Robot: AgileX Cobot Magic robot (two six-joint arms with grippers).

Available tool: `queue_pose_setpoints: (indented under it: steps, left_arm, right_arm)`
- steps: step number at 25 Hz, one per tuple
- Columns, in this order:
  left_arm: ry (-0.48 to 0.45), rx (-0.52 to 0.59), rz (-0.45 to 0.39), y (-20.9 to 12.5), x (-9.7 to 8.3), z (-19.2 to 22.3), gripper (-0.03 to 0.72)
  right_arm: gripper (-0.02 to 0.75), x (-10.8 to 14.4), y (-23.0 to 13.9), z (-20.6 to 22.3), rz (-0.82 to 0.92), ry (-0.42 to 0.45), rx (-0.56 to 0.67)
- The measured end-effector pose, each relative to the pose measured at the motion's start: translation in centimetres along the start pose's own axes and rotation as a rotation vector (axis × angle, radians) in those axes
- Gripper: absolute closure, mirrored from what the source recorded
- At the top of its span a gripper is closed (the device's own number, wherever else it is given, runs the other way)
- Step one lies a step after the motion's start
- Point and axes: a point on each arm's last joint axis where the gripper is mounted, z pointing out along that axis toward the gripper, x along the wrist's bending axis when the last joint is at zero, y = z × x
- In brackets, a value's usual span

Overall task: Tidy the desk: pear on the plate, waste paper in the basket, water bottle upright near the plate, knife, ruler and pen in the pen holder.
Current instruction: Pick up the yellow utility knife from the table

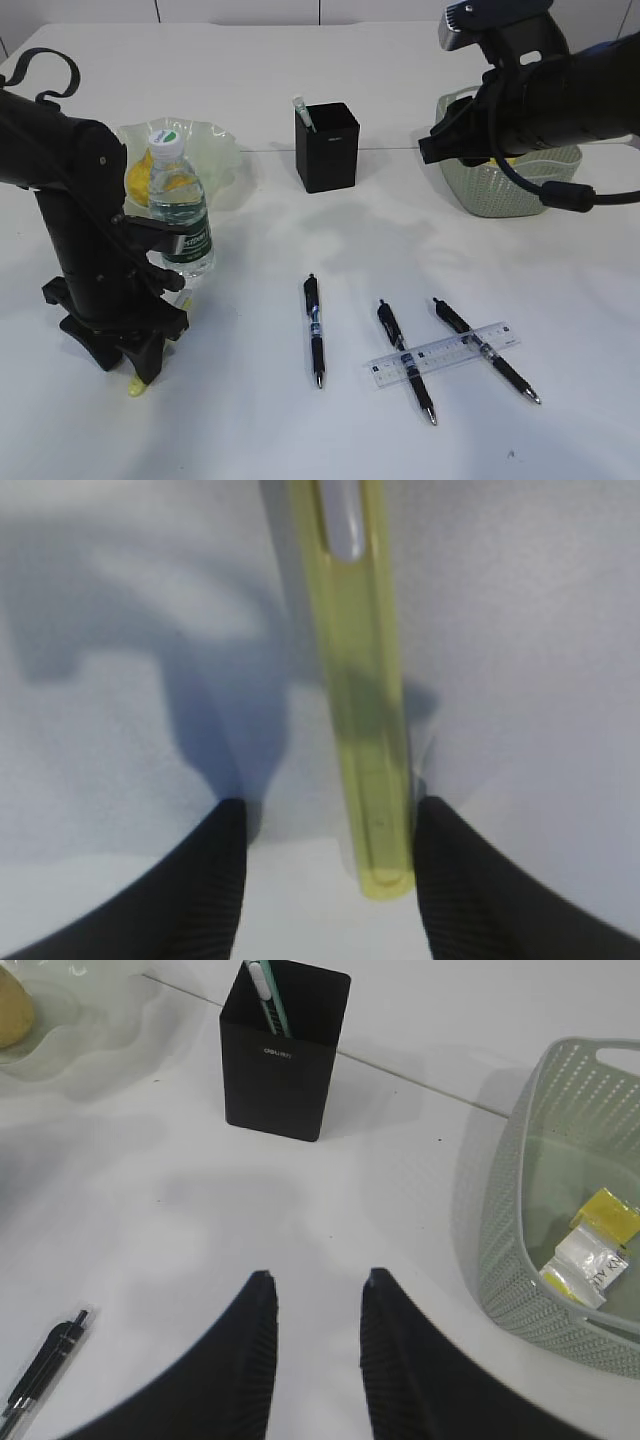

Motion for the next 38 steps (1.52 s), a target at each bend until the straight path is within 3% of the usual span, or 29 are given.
queue_pose_setpoints:
  steps: [38]
  left_arm:
    - [0.06,-0.017,0.027,0.16,0.55,-0.03,0.337]
  right_arm:
    - [0.519,-0.02,0.23,0.0,-0.017,-0.002,-0.026]
